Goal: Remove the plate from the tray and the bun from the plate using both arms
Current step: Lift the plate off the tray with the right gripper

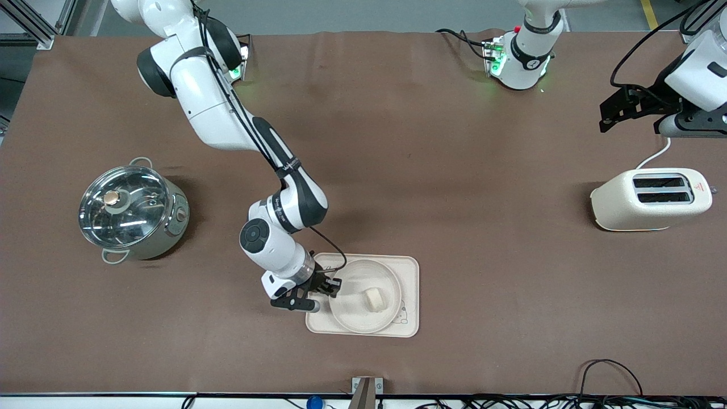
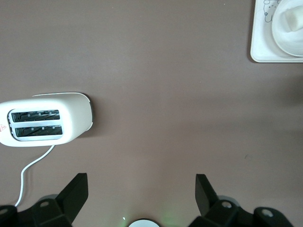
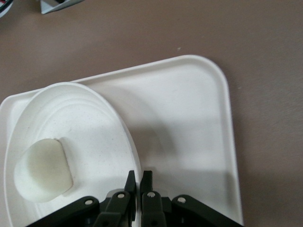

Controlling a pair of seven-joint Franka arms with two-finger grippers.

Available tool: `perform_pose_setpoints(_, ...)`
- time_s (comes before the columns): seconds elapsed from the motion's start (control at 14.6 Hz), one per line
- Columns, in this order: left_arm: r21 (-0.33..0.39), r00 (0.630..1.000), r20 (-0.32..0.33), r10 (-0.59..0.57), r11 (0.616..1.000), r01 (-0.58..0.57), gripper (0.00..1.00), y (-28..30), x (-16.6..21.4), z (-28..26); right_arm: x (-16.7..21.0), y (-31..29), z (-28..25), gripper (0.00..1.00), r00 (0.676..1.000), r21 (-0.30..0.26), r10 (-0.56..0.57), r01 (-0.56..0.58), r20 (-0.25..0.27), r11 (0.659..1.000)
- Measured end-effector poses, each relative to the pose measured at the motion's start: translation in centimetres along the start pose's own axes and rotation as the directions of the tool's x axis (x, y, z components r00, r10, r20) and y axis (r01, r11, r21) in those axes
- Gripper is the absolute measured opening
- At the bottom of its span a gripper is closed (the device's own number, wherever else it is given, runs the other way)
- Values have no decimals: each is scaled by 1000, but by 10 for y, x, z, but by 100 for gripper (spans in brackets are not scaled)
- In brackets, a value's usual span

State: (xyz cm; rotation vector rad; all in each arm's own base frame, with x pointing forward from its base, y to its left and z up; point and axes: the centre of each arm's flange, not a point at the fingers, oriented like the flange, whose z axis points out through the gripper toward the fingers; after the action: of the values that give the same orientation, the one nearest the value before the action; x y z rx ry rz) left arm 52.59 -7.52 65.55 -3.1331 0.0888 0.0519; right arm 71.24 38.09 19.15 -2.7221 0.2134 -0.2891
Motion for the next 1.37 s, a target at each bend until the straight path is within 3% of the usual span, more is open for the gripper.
perform_pose_setpoints(0.41, -10, 1000, 1, 1, 1000, -1, 100, 1, 0, 0, -17, -48, -26, 6, 999, 61, -36, 35, 15, 998)
perform_pose_setpoints(0.89, -10, 1000, 3, -12, 1000, 12, 100, 11, -1, 1, -92, -11, -66, 6, 990, 114, -6, -10, 138, 993)
perform_pose_setpoints(0.96, -10, 1000, 4, -27, 1000, 27, 100, 16, -1, 1, -111, -5, -70, 6, 990, 117, -10, -6, 140, 993)
perform_pose_setpoints(1.17, -7, 998, 23, -60, 998, 60, 100, 39, 1, 11, -176, 13, -59, 6, 996, 116, -42, 33, 82, 993)
perform_pose_setpoints(1.37, -15, 995, 19, -103, 995, 103, 100, 63, 16, 35, -208, 36, -44, 6, 995, 93, -70, 63, 70, 994)
